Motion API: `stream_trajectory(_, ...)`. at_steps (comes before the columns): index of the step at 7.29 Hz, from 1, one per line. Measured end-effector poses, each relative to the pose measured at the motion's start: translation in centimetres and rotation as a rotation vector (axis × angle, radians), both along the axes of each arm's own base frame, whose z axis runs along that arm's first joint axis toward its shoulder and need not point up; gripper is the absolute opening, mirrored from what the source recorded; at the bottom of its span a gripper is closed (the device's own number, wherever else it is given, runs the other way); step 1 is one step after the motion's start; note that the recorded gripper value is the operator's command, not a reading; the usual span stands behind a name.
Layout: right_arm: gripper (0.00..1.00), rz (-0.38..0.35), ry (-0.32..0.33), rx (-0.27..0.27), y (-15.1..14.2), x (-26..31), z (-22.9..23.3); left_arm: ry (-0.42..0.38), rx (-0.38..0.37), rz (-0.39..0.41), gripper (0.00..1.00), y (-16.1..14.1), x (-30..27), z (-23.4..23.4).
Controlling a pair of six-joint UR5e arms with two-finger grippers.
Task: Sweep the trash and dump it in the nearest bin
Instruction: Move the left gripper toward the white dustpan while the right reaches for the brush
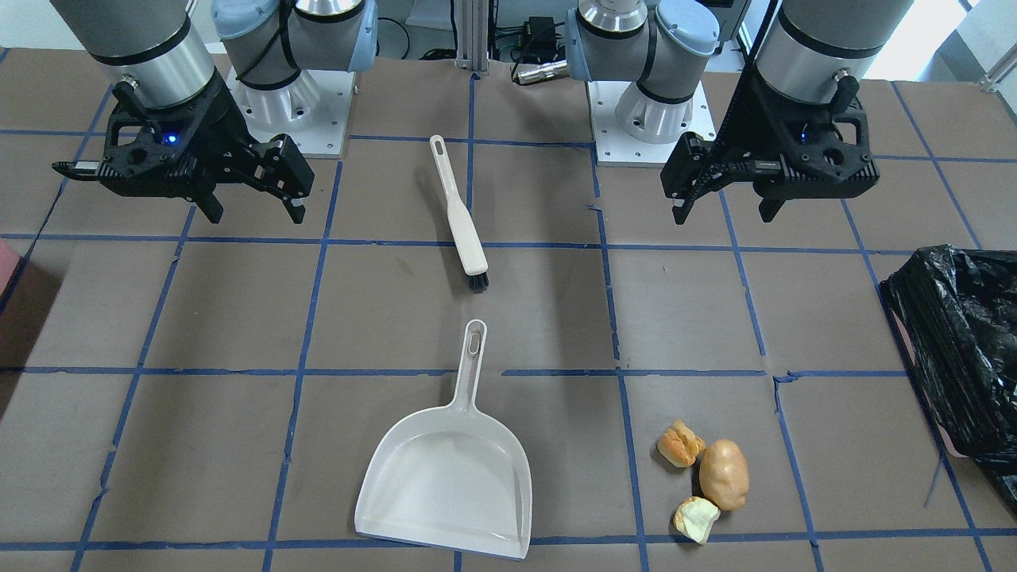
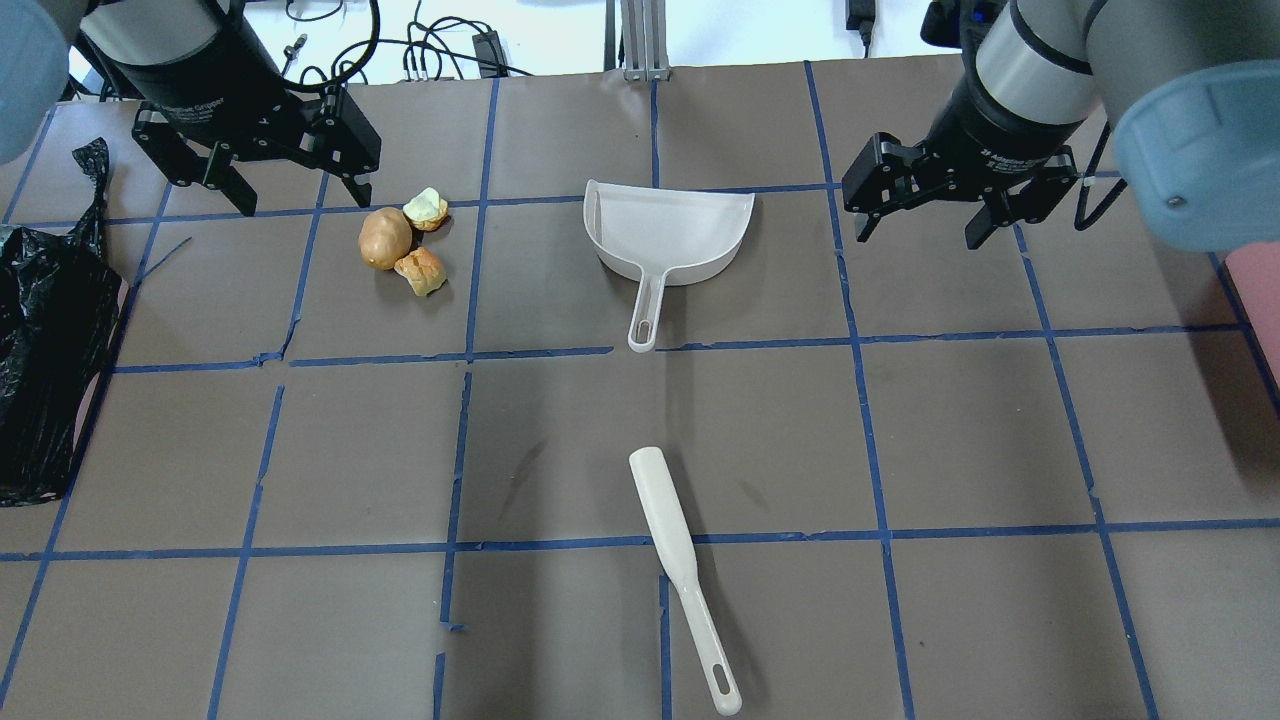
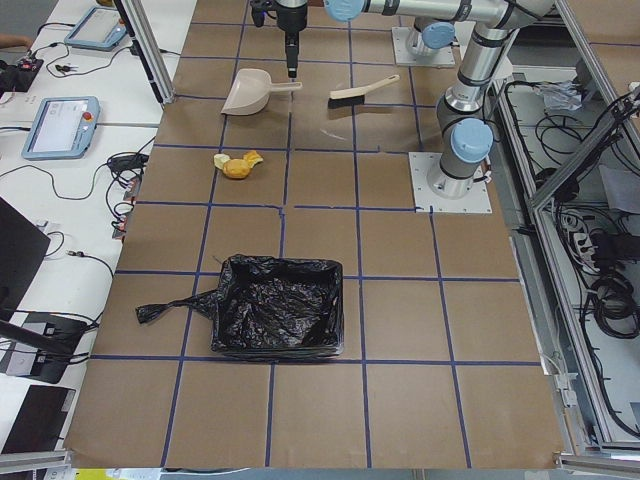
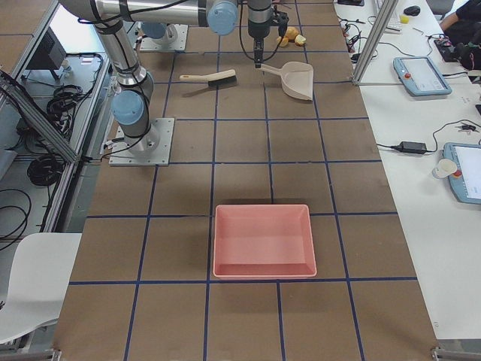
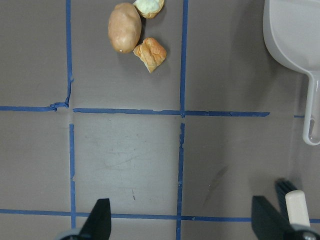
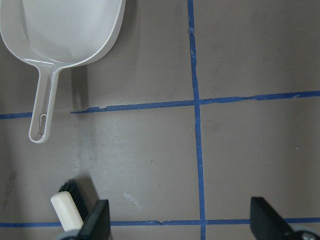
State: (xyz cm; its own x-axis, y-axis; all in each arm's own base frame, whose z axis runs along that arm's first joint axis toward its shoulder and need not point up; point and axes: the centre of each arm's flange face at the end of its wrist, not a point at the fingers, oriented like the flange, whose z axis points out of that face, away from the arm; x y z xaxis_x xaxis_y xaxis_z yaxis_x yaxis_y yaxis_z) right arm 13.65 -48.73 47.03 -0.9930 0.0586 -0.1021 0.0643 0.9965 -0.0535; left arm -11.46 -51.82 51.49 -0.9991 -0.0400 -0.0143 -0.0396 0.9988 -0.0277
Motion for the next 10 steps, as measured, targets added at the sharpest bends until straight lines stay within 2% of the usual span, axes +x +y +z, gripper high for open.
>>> stream_trajectory(5,0.98,-0.004,-0.004,0.015,0.9,0.7,-0.5,0.003,-0.003,0.004,1.0,0.0,0.2,0.1)
stream_trajectory(7,0.98,-0.013,-0.007,0.037,4.5,2.9,-2.9,0.003,0.013,0.004,1.0,-0.3,0.4,-0.8)
stream_trajectory(10,0.98,-0.003,-0.03,0.003,13.0,4.5,-6.4,0.004,0.038,-0.013,1.0,-0.7,0.4,-2.9)
